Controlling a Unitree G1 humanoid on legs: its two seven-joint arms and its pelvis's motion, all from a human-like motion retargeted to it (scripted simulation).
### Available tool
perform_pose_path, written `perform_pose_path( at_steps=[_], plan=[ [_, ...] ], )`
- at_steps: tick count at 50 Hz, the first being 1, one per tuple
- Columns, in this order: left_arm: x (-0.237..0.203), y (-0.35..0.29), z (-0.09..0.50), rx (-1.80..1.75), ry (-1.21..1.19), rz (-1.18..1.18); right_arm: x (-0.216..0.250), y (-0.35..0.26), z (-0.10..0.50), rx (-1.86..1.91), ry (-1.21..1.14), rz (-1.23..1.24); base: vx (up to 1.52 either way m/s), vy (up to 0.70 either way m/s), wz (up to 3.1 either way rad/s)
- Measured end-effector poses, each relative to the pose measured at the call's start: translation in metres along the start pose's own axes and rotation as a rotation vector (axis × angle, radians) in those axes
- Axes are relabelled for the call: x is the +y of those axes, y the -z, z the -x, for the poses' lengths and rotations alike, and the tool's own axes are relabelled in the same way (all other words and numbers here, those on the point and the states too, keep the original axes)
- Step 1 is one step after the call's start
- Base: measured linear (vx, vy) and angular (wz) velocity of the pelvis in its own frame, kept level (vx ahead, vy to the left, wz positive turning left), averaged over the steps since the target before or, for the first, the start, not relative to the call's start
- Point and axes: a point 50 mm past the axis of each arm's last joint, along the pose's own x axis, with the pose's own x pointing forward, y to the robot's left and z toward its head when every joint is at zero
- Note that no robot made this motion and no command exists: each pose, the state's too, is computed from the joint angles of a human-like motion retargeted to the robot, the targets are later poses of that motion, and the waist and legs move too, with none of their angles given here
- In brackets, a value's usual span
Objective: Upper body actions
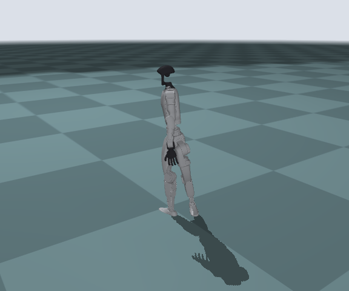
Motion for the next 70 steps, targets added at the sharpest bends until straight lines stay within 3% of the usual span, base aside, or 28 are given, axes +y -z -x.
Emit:
perform_pose_path(
  at_steps=[10,15,31,42,50,60,70],
  plan=[
    [-0.020,0.066,0.001,0.191,0.054,0.133,0.003,-0.082,0.006,-0.274,-0.043,0.132,0.25,-0.10,-1.44],
    [-0.015,0.059,0.000,0.164,0.035,0.148,0.013,-0.104,0.011,-0.353,-0.066,0.218,0.12,-0.01,-1.48],
    [-0.025,0.067,0.000,0.138,0.045,0.281,0.017,-0.009,0.001,-0.019,-0.077,0.381,0.26,0.10,-1.47],
    [-0.015,0.065,0.000,0.148,0.009,0.406,0.008,0.036,0.003,0.102,-0.054,0.291,0.19,0.09,-0.66],
    [-0.004,0.045,-0.001,0.074,-0.026,0.391,0.026,0.031,0.003,0.063,-0.112,0.255,0.05,0.04,0.01],
    [-0.021,0.054,-0.001,0.124,0.025,0.362,0.038,-0.002,0.001,-0.070,-0.147,0.404,0.00,0.05,-0.05],
    [-0.012,0.043,-0.001,0.116,0.021,0.206,0.040,-0.041,0.003,-0.218,-0.121,0.446,-0.14,0.03,-0.76]
  ],
)
